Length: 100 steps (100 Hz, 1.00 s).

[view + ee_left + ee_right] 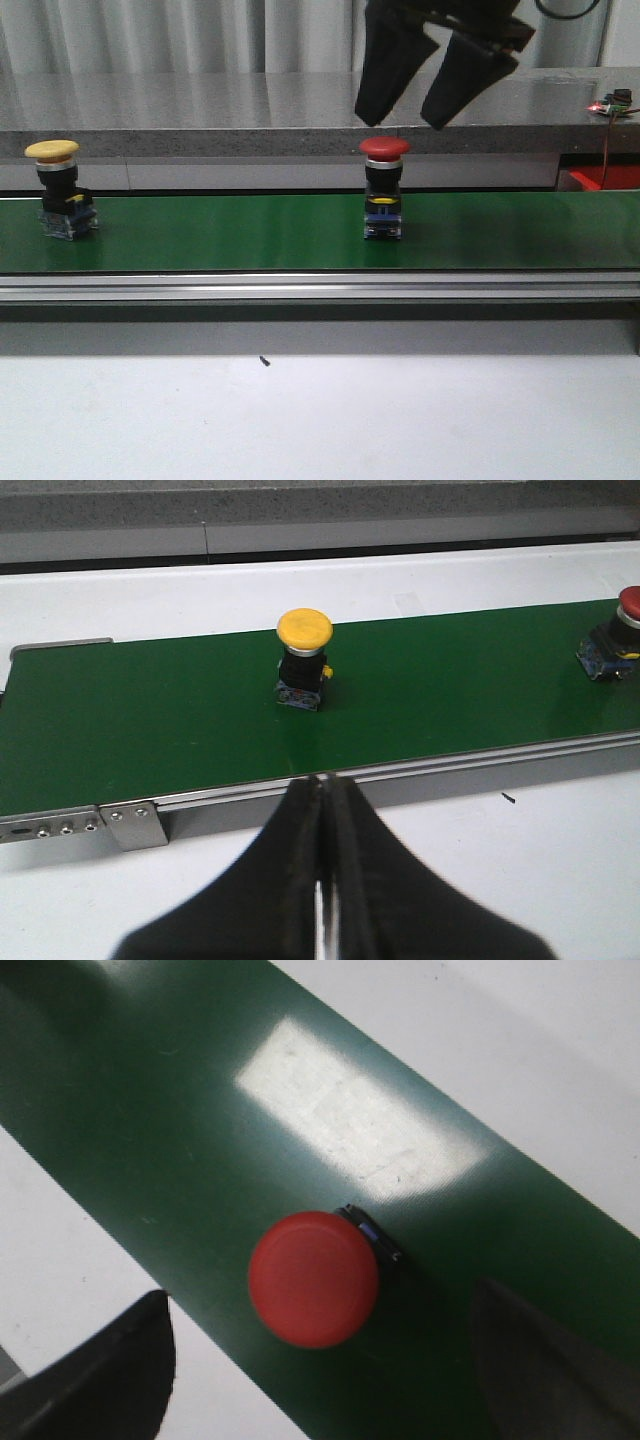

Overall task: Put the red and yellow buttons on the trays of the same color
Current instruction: 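Lower the right gripper onto the red button on the belt and grasp, then carry the red button into the red tray and open the right gripper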

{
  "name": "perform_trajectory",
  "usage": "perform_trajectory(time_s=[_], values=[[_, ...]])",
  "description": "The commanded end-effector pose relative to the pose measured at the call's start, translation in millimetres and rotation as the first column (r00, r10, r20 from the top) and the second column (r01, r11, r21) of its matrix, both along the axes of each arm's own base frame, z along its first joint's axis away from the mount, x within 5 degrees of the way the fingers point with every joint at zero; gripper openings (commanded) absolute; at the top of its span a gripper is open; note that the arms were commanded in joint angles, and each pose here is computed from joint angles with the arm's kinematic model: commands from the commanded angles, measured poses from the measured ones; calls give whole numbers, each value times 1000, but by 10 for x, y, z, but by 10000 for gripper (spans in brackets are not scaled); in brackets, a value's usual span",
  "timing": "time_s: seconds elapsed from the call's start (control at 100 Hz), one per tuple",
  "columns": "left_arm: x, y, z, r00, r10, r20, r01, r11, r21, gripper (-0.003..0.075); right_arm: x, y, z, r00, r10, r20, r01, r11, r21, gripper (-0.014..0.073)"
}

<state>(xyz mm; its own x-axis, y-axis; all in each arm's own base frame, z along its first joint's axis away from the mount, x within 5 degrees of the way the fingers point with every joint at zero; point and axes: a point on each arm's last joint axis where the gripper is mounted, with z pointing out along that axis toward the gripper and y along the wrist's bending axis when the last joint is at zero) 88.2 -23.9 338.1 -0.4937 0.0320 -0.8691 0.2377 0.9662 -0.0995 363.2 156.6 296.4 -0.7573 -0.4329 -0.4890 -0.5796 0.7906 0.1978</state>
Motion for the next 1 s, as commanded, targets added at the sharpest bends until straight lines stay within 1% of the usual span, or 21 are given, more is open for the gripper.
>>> perform_trajectory(time_s=[0.0,0.1,0.17,0.24,0.31,0.36,0.43,0.45,0.46,0.51,0.61,0.73,0.87,0.99], values=[[23,-7,145,996,7,94,-5,1000,-31,-20,20,14,210,997,-18,78,14,999,46,595],[23,-7,145,996,7,94,-5,1000,-31,-20,85,25,115,997,-24,77,22,999,36,595],[23,-7,147,995,8,96,-5,1000,-31,-20,114,20,54,997,-21,72,20,1000,11,592],[24,-7,148,995,9,98,-6,999,-31,-20,126,4,22,997,-13,73,15,1000,-19,545],[24,-7,148,995,9,98,-6,999,-31,-20,123,-6,16,997,-8,72,11,999,-34,441],[25,-6,150,995,9,99,-6,999,-32,-20,123,-17,12,997,-6,71,9,999,-44,336],[26,-6,151,995,10,101,-7,999,-32,-20,126,-23,11,997,-6,74,10,999,-48,213],[26,-6,151,995,10,101,-7,999,-32,-20,130,-28,12,997,-8,76,12,999,-48,193],[26,-6,151,995,10,101,-7,999,-32,-20,132,-32,18,997,-10,80,14,999,-47,167],[26,-6,151,995,10,101,-7,999,-32,-20,129,-40,43,996,-13,91,17,999,-45,128],[26,-6,151,995,10,101,-7,999,-32,-20,111,-98,153,991,-28,127,33,999,-35,117],[26,-6,151,995,10,101,-7,999,-32,-20,69,-329,408,976,-81,204,88,996,-23,117],[26,-6,151,995,10,101,-7,999,-32,-20,22,-798,703,937,-190,293,204,979,-17,117],[26,-6,151,995,10,101,-7,999,-32,-20,21,-1286,835,887,-315,338,334,943,0,117]])
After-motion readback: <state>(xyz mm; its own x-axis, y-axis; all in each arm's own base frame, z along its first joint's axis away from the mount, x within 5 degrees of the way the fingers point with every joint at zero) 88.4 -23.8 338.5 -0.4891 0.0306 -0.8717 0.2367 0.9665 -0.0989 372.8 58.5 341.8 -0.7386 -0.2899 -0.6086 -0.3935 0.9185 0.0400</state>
